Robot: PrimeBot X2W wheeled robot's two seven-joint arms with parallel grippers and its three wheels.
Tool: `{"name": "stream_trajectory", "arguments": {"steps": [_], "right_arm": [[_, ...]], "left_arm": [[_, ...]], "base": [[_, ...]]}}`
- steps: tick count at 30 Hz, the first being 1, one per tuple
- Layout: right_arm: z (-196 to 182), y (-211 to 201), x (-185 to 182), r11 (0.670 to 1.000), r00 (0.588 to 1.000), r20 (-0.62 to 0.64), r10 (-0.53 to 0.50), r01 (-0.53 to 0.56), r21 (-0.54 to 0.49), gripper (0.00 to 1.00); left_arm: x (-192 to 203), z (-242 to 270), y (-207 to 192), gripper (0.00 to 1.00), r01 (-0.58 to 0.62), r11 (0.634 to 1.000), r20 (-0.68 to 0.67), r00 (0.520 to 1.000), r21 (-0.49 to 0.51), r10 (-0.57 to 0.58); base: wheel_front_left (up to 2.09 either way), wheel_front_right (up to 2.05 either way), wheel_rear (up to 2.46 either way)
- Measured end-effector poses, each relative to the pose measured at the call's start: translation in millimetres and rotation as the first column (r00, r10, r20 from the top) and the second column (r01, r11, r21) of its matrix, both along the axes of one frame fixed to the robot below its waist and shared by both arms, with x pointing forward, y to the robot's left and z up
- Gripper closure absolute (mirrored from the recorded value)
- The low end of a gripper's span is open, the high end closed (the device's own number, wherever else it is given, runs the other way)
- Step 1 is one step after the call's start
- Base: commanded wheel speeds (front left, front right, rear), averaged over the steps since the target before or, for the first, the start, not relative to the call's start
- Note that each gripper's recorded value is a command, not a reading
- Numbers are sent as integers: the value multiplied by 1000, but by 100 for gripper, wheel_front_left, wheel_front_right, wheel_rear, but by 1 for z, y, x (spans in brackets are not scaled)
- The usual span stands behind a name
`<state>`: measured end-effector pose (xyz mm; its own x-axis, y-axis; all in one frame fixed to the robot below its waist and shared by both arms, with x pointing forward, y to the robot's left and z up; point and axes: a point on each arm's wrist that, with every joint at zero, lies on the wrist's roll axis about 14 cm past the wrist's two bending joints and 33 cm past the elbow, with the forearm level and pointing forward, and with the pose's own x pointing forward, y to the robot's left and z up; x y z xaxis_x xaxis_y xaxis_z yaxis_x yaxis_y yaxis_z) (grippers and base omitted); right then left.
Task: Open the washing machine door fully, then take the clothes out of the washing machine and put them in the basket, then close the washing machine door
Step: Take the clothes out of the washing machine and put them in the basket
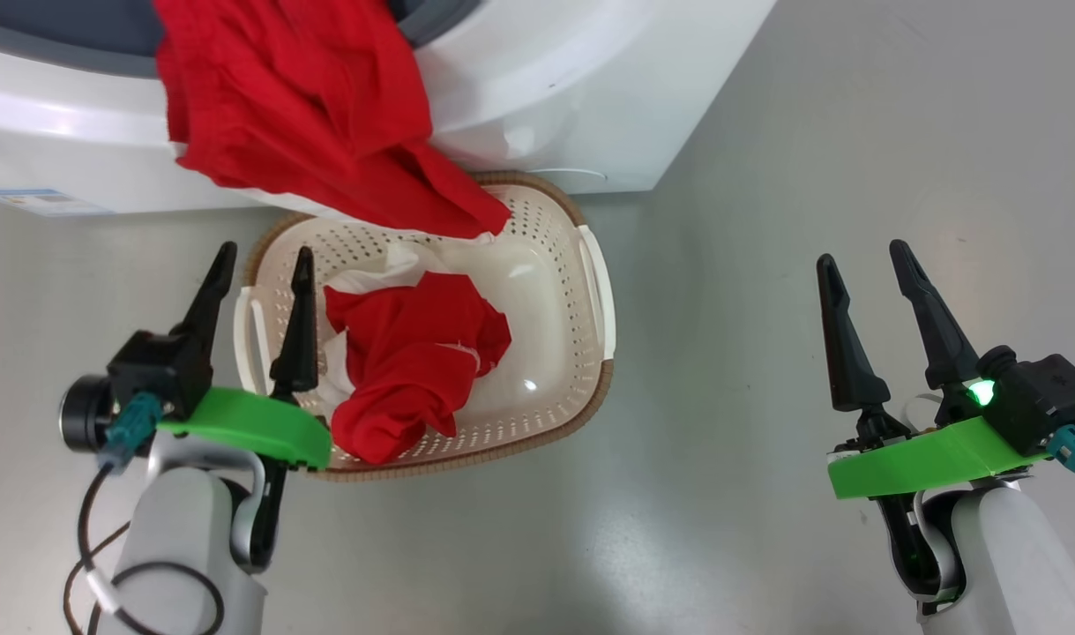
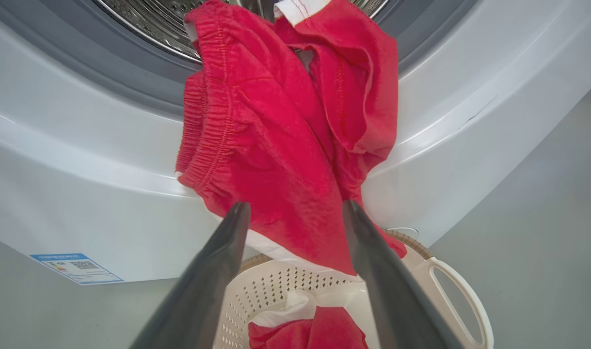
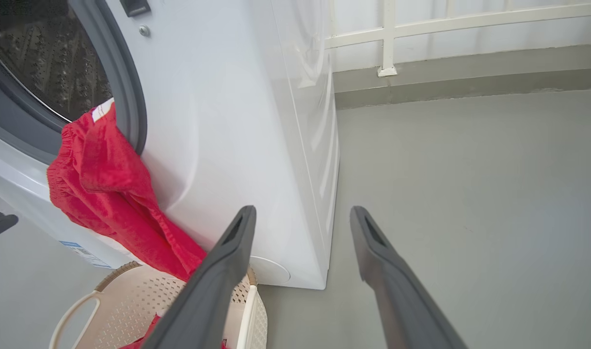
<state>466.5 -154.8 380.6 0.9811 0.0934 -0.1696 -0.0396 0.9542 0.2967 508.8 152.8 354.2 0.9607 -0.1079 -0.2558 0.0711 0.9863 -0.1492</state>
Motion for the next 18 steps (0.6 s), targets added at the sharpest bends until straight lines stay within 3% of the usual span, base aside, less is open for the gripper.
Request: {"name": "stream_trajectory", "arguments": {"steps": [18], "right_arm": [[3,3,-4,1000,1000,1,7,-7,5,0]], "left_arm": [[-23,28,17,0,-69,998,77,995,-15,70]], "base": [[0,0,0]]}}
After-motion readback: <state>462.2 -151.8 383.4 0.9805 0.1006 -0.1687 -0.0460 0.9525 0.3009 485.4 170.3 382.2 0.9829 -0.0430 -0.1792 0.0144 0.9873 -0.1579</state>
